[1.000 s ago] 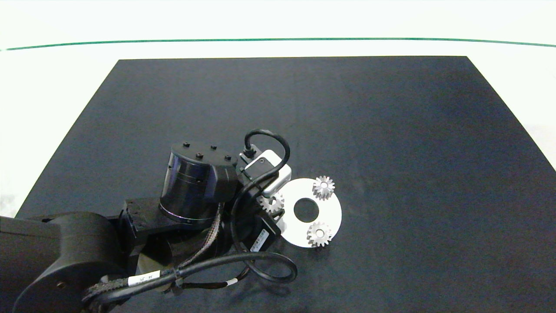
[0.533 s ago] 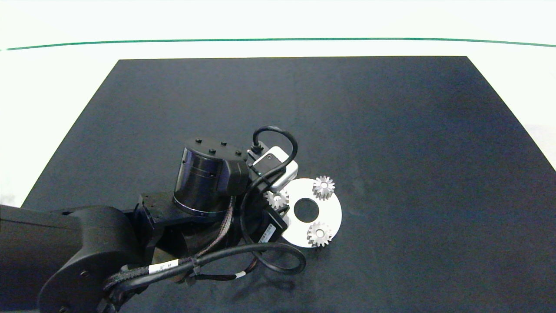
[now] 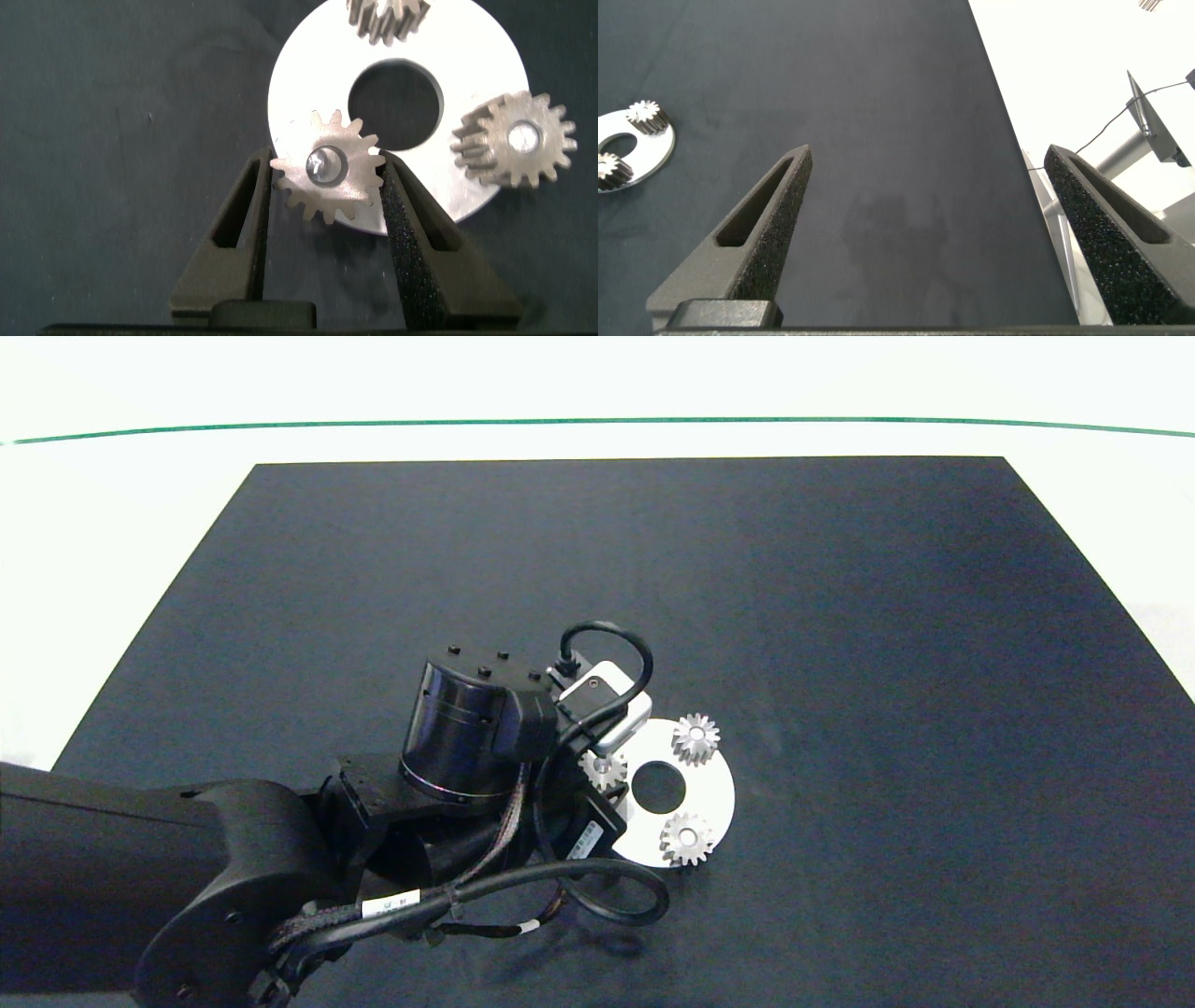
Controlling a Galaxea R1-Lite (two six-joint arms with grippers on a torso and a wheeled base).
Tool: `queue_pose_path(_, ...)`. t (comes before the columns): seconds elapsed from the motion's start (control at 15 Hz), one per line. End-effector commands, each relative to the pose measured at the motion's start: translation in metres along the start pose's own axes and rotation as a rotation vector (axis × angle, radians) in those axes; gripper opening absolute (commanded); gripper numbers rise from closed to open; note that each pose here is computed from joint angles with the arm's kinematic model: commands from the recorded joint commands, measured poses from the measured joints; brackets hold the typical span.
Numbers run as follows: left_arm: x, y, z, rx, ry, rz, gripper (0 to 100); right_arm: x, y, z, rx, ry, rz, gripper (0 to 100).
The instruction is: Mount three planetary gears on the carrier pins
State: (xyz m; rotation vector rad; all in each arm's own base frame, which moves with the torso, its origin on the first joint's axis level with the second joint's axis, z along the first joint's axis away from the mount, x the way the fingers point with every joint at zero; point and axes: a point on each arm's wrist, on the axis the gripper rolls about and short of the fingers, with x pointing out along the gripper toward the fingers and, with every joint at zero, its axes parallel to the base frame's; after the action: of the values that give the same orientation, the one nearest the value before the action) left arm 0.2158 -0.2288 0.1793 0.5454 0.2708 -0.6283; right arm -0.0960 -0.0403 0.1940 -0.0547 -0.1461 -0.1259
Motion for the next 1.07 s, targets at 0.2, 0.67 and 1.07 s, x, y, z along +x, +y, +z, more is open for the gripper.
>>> queue_pose_path(0.2,0.0051,-0.0010,-0.0002,0.004,-0.007,0.006,16,0.0002,-0.0002,0.0002,-0.002,0.003,0.000,100)
queue_pose_path(0.67,0.0055,0.0042,-0.0020,0.003,0.000,0.019,16,-0.0004,-0.0005,-0.0001,-0.001,0.000,0.000,100)
queue_pose_path(1.07,0.0053,0.0045,-0.0042,0.005,0.007,0.020,16,-0.0005,-0.0003,-0.0002,-0.002,0.001,-0.002,100)
